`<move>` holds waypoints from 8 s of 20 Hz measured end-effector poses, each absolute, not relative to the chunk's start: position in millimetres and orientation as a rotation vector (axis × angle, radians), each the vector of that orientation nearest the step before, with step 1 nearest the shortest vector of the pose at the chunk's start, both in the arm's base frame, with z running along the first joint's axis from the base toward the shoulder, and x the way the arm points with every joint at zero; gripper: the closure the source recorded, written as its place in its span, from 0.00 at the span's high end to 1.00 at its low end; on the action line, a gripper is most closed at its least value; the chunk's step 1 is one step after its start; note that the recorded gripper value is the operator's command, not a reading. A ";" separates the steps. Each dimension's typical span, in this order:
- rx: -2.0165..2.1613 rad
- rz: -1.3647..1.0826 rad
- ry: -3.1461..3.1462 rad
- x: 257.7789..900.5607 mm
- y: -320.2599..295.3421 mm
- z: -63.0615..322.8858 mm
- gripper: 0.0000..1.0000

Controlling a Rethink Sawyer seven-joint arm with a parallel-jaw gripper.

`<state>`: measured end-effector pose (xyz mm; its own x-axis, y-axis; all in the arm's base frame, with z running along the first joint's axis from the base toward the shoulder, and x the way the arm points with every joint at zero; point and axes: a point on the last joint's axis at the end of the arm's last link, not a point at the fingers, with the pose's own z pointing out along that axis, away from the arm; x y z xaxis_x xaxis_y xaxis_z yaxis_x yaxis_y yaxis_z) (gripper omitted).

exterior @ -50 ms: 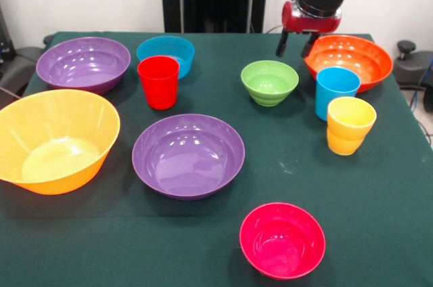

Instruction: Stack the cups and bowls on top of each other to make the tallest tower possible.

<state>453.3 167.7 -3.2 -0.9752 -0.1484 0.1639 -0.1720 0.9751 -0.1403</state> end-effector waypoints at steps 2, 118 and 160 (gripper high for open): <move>0.248 0.233 -2.972 453.9 169.3 -3.0 1.00; 0.200 0.268 -3.023 479.3 177.2 -45.5 1.00; 0.144 0.241 -3.031 488.8 164.7 -43.8 1.00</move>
<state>488.8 164.7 -43.8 -0.9908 -0.0864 0.1044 -0.1018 0.9830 -0.1526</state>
